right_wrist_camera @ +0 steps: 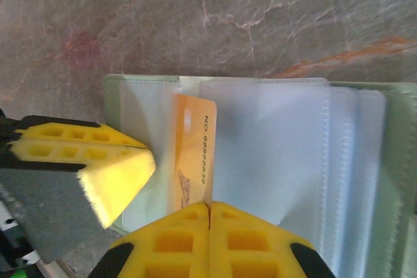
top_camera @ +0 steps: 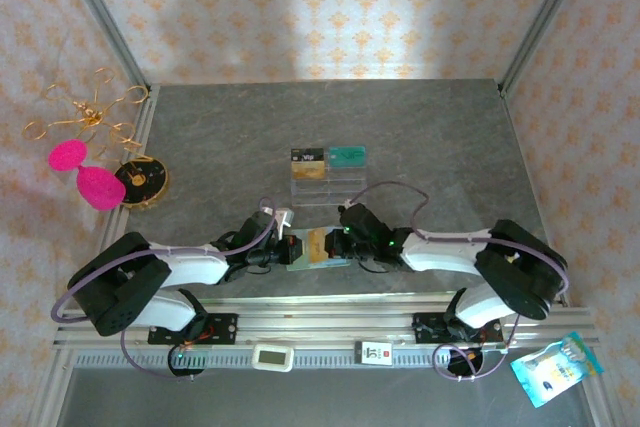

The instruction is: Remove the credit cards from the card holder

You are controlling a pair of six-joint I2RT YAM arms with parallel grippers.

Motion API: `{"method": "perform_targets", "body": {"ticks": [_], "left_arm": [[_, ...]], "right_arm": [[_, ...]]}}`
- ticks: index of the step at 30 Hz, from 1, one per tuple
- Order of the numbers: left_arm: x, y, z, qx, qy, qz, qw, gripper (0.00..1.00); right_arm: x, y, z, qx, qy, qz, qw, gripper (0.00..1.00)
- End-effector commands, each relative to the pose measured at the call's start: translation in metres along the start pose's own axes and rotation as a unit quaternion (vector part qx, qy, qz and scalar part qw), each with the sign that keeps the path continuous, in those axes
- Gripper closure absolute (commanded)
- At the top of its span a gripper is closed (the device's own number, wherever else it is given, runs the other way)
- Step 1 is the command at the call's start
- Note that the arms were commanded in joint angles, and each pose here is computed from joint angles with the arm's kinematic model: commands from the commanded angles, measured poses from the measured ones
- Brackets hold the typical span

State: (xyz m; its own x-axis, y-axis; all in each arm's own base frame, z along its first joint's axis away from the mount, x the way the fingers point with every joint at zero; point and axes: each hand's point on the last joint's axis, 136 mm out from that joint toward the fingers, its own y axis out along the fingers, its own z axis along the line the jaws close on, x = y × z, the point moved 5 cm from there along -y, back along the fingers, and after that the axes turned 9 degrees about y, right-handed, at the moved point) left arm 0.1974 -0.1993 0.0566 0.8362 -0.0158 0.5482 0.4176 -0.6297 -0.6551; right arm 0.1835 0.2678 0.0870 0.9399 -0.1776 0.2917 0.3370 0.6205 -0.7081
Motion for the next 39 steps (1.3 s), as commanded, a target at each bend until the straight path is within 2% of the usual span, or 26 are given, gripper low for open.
{"method": "perform_targets", "body": {"ticks": [1,7,12,18,23,27,30,32,35,36,39], "left_arm": [[0.000,-0.004,0.000,0.007,-0.005,0.012,1.000,1.00],[0.018,-0.008,-0.023,-0.028,0.011,-0.012,0.999,1.00],[0.011,0.010,-0.032,-0.045,0.020,0.013,0.999,1.00],[-0.007,0.025,-0.017,-0.014,0.021,0.055,0.998,1.00],[-0.014,0.029,-0.013,-0.010,0.019,0.072,0.997,1.00],[-0.016,0.029,-0.013,-0.011,0.020,0.076,0.997,1.00],[-0.019,0.029,-0.011,-0.009,0.019,0.082,0.996,1.00],[-0.020,0.028,-0.010,-0.006,0.019,0.081,0.996,1.00],[-0.015,0.023,-0.014,-0.011,0.021,0.070,0.997,1.00],[-0.012,0.022,-0.016,-0.014,0.022,0.065,0.998,1.00],[0.003,0.017,-0.025,-0.027,0.021,0.039,0.999,0.86]], "right_arm": [[0.002,-0.010,-0.014,-0.049,-0.014,-0.016,0.999,1.00],[0.001,-0.006,-0.009,-0.054,-0.027,-0.007,0.998,1.00],[-0.002,0.002,-0.005,-0.054,-0.035,-0.001,0.998,1.00],[-0.007,0.008,-0.013,-0.049,-0.018,0.017,0.998,1.00],[-0.010,0.012,-0.023,-0.035,0.004,0.032,0.999,0.83],[-0.013,0.018,-0.021,-0.024,0.006,0.045,0.999,0.78],[-0.011,0.020,-0.020,-0.022,0.008,0.044,0.999,0.82],[-0.007,0.016,-0.020,-0.031,0.004,0.029,0.999,0.91],[0.004,0.002,-0.022,-0.052,-0.011,-0.010,0.999,1.00],[0.009,-0.005,-0.022,-0.058,-0.020,-0.026,0.998,1.00],[0.024,-0.030,-0.008,-0.042,-0.053,-0.076,0.995,1.00]]}}
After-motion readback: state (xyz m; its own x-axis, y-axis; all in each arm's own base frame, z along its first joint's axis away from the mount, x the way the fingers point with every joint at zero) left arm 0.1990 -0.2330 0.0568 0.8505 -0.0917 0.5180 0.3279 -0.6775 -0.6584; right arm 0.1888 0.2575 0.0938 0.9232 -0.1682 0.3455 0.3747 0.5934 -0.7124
